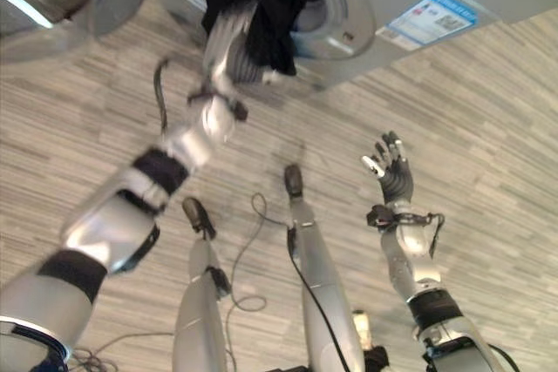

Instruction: Grab the laundry basket,head to the washer,open it,put in the laundry and shut it.

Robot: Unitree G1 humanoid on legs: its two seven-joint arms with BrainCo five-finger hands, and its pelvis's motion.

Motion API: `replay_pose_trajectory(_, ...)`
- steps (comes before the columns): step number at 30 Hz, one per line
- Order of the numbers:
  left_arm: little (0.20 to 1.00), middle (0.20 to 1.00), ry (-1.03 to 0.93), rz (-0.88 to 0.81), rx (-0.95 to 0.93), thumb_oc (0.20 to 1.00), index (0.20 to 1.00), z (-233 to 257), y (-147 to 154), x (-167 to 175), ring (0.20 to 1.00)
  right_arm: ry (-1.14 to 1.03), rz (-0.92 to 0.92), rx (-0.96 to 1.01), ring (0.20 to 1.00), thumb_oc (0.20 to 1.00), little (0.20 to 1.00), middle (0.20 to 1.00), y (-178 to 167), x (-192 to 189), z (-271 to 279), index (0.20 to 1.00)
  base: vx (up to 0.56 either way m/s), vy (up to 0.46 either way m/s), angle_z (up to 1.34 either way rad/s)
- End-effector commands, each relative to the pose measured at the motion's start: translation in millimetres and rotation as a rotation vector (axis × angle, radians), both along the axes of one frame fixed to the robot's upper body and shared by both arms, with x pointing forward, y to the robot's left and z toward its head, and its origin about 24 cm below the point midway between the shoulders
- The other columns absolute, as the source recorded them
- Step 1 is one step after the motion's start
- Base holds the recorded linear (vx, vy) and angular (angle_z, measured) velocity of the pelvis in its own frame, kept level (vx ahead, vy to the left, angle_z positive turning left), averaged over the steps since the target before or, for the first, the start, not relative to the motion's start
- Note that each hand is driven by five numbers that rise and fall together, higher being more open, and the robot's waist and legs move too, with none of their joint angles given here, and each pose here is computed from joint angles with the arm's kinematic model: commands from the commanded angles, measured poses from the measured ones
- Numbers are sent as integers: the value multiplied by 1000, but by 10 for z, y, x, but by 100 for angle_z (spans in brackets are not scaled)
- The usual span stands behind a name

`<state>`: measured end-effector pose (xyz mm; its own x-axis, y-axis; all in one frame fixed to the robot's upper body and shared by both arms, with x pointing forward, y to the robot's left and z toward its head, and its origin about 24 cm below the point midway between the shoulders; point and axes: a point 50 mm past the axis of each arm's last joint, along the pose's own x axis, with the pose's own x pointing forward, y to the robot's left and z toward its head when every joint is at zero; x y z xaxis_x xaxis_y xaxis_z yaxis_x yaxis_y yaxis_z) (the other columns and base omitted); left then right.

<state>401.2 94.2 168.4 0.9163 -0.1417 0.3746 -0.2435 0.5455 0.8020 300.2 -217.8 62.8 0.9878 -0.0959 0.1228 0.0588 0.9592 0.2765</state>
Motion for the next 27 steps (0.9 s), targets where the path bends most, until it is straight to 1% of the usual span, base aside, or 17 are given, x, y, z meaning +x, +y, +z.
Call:
replay_pose_trajectory(1,1000,1000,7,-3,19,1000,1000,-129,82,-35,1000,61,-35,-3,1000,1000,1000,1000,-94,-145,-202,1000,-81,86,9)
replay_pose_trajectory(2,1000,1000,99,11,1,1000,1000,-465,193,-137,1000,111,-34,-5,1000,1000,1000,1000,-85,-186,-315,1000,-76,57,9)
replay_pose_trajectory(3,1000,1000,99,11,1,1000,1000,-466,195,-137,1000,111,-34,-5,1000,1000,1000,1000,-85,-187,-316,1000,-4,116,10)
replay_pose_trajectory(4,1000,1000,208,17,-5,1000,1000,-805,307,-271,1000,179,-34,-19,1000,1000,1000,1000,-84,-240,-461,1000,5,59,6)
replay_pose_trajectory(5,1000,1000,209,17,-5,1000,1000,-806,309,-272,1000,179,-34,-19,1000,1000,1000,1000,-83,-240,-462,1000,19,77,9)
replay_pose_trajectory(8,1000,1000,360,22,-60,1000,1000,-1237,417,-502,1000,279,-40,-44,1000,1000,1000,1000,-118,-334,-660,1000,25,72,14)
replay_pose_trajectory(9,1000,1000,360,22,-60,1000,1000,-1237,417,-502,1000,279,-40,-44,1000,1000,1000,1000,-118,-334,-660,1000,58,92,22)
replay_pose_trajectory(10,1000,1000,432,19,-98,1000,1000,-1446,476,-666,1000,346,-37,-76,1000,1000,1000,1000,-158,-410,-783,1000,60,88,18)
replay_pose_trajectory(13,1000,1000,518,27,-160,1000,1000,-1686,602,-912,1000,467,-52,-136,1000,1000,1000,1000,-250,-572,-1010,1000,80,97,17)
replay_pose_trajectory(16,1000,1000,589,46,-172,1000,1000,-1903,731,-1176,1000,581,-76,-166,1000,1000,1000,1000,-342,-732,-1217,1000,95,111,21)
replay_pose_trajectory(17,1000,1000,642,75,-224,1000,1000,-2025,812,-1331,1000,648,-96,-174,1000,1000,1000,1000,-392,-838,-1333,1000,60,85,17)
replay_pose_trajectory(18,1000,1000,641,75,-224,1000,1000,-2024,815,-1331,1000,648,-95,-173,1000,1000,1000,1000,-390,-837,-1333,1000,67,95,30)
replay_pose_trajectory(21,1000,1000,733,127,-267,1000,1000,-2236,942,-1586,1000,756,-136,-190,1000,1000,1000,1000,-481,-985,-1492,1000,85,100,30)
replay_pose_trajectory(23,1000,1000,808,153,-279,1000,1000,-2394,972,-1753,1000,811,-185,-178,1000,1000,1000,1000,-552,-1089,-1569,1000,74,110,16)
replay_pose_trajectory(25,1000,1000,883,129,-249,1000,1000,-2527,917,-1893,1000,886,-276,-170,1000,1000,1000,1000,-709,-1265,-1646,1000,45,79,36)
replay_pose_trajectory(26,1000,1000,882,129,-249,1000,1000,-2526,918,-1891,1000,886,-276,-170,1000,1000,1000,1000,-709,-1264,-1646,1000,27,81,71)
replay_pose_trajectory(27,1000,1000,898,122,-234,1000,1000,-2551,909,-1925,1000,913,-310,-173,1000,1000,1000,1000,-785,-1326,-1659,1000,43,157,75)
